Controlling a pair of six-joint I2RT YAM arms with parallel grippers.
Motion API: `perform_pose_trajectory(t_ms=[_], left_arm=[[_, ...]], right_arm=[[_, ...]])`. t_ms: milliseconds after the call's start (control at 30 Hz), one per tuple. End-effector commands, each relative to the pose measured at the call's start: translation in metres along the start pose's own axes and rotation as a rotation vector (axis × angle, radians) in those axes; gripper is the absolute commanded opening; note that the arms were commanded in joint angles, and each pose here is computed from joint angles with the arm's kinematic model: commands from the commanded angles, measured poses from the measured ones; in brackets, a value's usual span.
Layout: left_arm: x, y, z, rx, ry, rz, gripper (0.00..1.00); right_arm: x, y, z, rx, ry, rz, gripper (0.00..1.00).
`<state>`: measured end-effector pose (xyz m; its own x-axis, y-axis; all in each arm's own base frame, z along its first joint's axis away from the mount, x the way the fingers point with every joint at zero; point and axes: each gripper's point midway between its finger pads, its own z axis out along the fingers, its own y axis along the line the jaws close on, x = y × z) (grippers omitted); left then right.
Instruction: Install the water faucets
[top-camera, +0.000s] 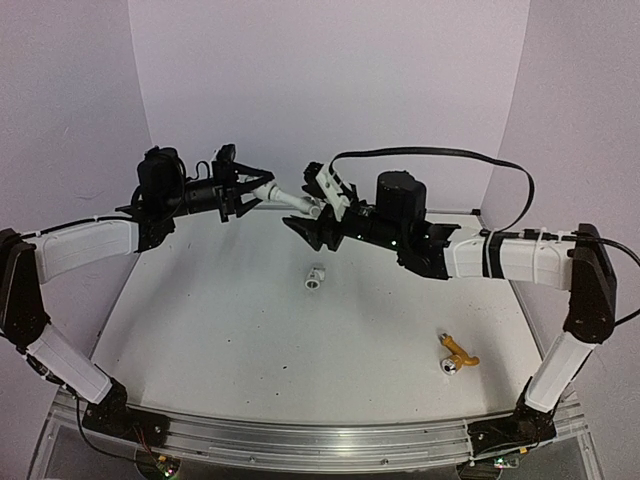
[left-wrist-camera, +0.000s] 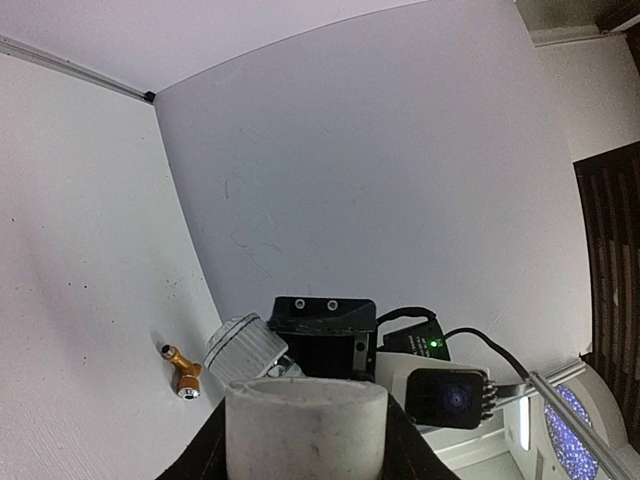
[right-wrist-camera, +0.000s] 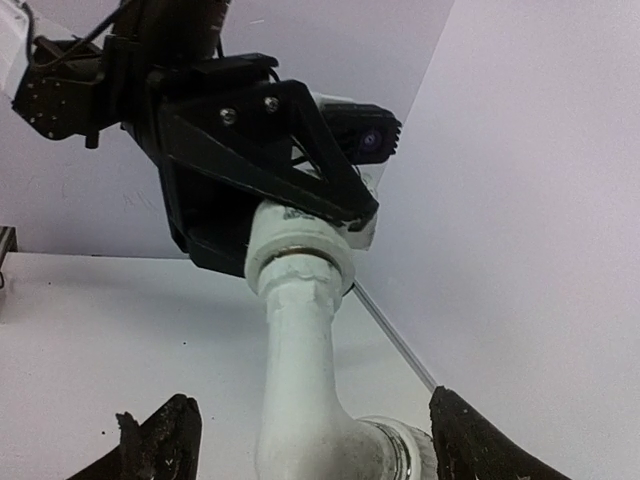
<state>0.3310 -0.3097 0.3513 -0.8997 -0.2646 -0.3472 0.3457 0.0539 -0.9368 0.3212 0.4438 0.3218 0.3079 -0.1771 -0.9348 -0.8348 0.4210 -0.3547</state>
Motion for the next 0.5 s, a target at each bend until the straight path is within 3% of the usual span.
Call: perform_pose_trajectory(t_ms=[0, 33, 67, 133, 167, 267, 367, 467], left_arm=[[-0.004, -0.051, 0.001, 0.112, 0.011, 0.113, 0.0], [-0.003, -0.053, 0.001, 0.116, 0.013, 0.146, 0.0], [-0.002, -0.053, 0.001, 0.117, 0.013, 0.161, 0.0], [0.0, -0.063, -0.002, 0.13, 0.0, 0.292, 0.0], [0.003, -0.069, -0.004, 0.141, -0.005, 0.368, 0.0], [0.018, -0.088, -0.012, 0.197, 0.007, 0.656, 0.0], [0.043, -0.11, -0.026, 0.284, 0.037, 1.009, 0.0], [0.069, -0.127, -0.04, 0.394, 0.104, 1.209, 0.0]], right_arm=[[-0.029, -0.019, 0.009, 0.057, -0.07, 0.105, 0.72], [-0.032, -0.017, 0.01, 0.035, -0.077, 0.161, 0.63], [-0.033, -0.016, 0.011, 0.026, -0.08, 0.172, 0.6], [-0.035, -0.015, 0.012, 0.007, -0.089, 0.314, 0.38], [-0.035, -0.016, 0.012, 0.003, -0.089, 0.44, 0.25], [-0.029, -0.015, 0.013, -0.082, -0.087, 0.801, 0.0], [-0.034, -0.005, 0.018, -0.295, -0.05, 1.224, 0.0], [-0.054, -0.008, 0.008, -0.473, -0.088, 1.499, 0.0]])
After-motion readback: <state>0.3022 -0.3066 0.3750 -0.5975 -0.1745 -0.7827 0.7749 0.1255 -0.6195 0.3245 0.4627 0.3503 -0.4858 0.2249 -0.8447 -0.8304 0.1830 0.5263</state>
